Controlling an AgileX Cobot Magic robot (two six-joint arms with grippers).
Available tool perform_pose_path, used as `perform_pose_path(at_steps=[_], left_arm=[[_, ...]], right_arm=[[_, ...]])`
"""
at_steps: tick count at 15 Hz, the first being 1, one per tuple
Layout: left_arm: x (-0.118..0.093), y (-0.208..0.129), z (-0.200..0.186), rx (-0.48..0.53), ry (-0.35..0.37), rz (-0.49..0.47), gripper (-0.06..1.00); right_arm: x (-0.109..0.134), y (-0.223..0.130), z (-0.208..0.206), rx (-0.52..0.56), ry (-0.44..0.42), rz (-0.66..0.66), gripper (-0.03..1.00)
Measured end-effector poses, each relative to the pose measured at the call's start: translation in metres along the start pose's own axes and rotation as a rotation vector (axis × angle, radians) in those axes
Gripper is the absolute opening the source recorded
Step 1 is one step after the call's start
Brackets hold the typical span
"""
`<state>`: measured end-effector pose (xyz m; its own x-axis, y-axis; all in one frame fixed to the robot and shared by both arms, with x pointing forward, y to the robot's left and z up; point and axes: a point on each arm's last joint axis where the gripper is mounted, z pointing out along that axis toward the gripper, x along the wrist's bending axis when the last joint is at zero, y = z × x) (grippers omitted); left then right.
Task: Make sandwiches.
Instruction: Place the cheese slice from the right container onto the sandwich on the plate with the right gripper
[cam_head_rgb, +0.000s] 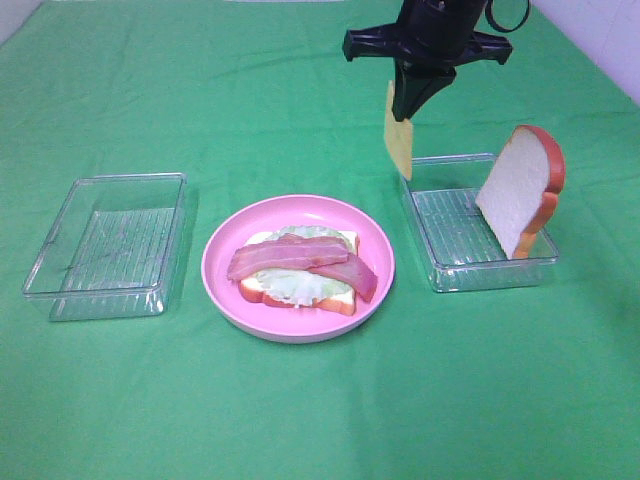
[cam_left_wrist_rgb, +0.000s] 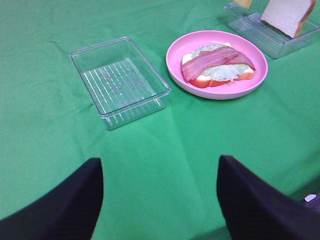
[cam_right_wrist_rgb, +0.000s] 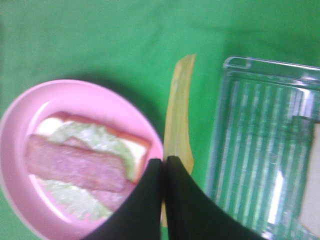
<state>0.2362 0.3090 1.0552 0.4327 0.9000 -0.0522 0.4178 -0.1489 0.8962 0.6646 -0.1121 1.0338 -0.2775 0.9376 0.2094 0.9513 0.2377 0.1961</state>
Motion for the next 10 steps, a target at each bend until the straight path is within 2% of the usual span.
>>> perform_pose_path(at_steps=[1, 2, 3, 7, 10], left_arm=[[0.0, 0.0, 0.0, 0.0, 0.0, 0.0, 0.62], [0.0, 0.0, 0.0, 0.0, 0.0, 0.0, 0.62], [0.0, 0.0, 0.0, 0.0, 0.0, 0.0, 0.62], [0.0, 0.0, 0.0, 0.0, 0.0, 0.0, 0.62], [0.0, 0.0, 0.0, 0.0, 0.0, 0.0, 0.62]], right_arm=[[0.008, -0.001, -0.006, -0.006, 0.082, -0.019, 0.0], [0.013, -0.001, -0.007, -0.006, 0.128, -0.027, 0.0], [0.026, -0.005, -0.005, 0.019, 0.28, -0.026, 0.0], [0.054, -0.03, 0.028, 0.155, 0.454, -0.08, 0.0], [0.082, -0.045, 0.05, 0.229, 0.527, -0.138, 0.0]])
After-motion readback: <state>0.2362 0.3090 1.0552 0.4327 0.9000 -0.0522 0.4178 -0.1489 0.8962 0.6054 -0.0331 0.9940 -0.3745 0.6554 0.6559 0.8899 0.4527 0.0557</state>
